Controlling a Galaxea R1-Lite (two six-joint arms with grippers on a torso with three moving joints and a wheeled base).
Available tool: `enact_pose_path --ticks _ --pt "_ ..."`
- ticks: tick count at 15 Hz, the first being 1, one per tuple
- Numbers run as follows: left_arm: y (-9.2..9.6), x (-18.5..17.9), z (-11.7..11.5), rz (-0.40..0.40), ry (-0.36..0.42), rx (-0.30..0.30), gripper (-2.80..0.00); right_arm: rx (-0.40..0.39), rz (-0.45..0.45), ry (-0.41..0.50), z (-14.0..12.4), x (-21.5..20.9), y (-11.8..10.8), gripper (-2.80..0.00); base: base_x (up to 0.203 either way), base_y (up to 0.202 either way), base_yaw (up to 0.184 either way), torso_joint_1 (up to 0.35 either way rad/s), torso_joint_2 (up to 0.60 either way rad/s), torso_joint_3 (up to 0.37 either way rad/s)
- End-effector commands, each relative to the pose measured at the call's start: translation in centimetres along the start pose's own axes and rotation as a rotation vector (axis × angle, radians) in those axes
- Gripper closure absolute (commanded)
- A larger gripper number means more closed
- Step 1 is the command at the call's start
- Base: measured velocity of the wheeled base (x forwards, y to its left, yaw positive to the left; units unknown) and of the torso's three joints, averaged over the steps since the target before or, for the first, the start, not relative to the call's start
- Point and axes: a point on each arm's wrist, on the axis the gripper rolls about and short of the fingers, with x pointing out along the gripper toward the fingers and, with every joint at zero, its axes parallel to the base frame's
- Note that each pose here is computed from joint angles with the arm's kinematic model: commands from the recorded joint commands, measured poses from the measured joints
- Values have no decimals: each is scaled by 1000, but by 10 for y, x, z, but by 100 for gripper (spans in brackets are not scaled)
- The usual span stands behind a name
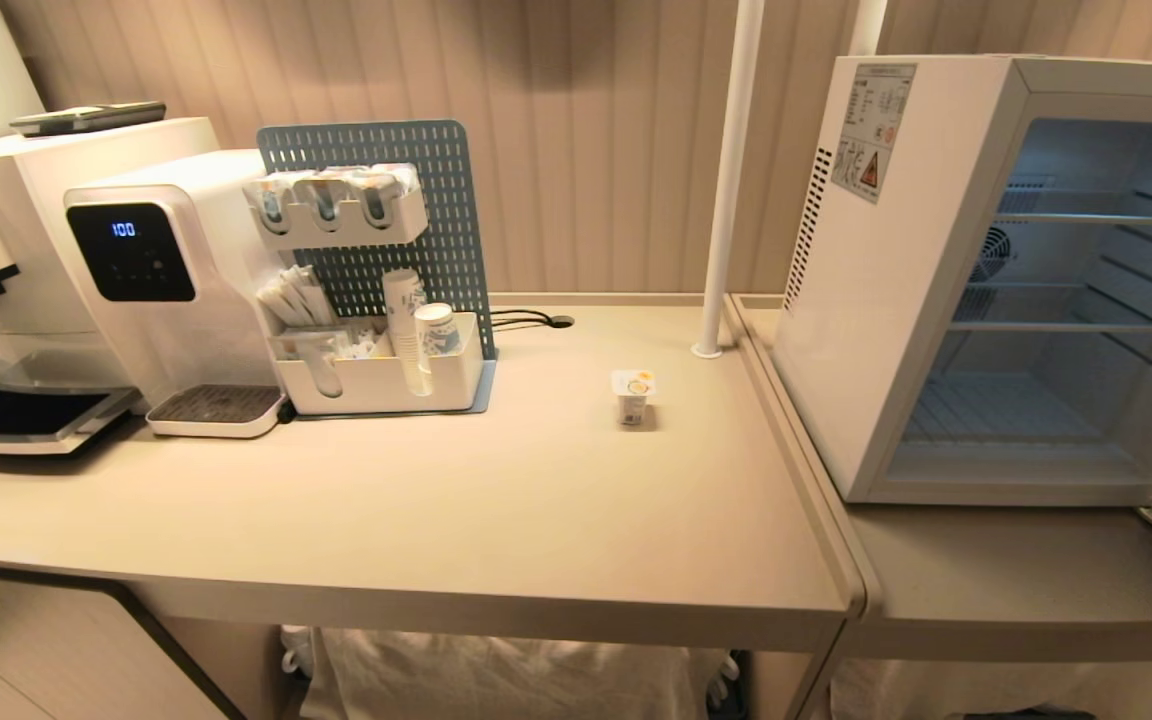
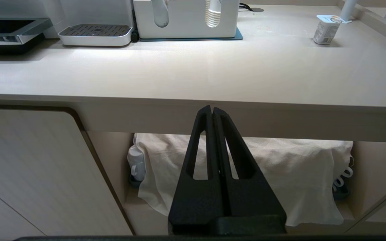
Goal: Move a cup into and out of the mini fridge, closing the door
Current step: Place the yoghurt on the table
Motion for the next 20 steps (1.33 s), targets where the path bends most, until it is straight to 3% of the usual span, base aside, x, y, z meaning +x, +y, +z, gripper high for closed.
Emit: enact_pose_path --ticks 1,2,4,5,9,20 --pt "0 0 0 -1 -2 0 0 -34 -116 -146 -33 -4 -4 0 0 0 0 0 0 0" --pt "0 0 0 0 -3 -1 0 -21 -187 -163 -42 10 -12 0 0 0 0 0 0 0" --pt "0 0 0 -1 -5 -1 0 -42 -302 -327 -47 27 -23 0 0 0 0 0 0 0" --pt "0 0 0 -1 -3 -1 0 -61 -343 -363 -48 29 -25 0 0 0 0 0 0 0" --pt "0 0 0 1 -3 -1 0 -118 -393 -290 -55 31 -27 0 0 0 0 0 0 0" --pt "0 0 0 1 -2 0 0 -128 -392 -285 -54 31 -27 0 0 0 0 0 0 0"
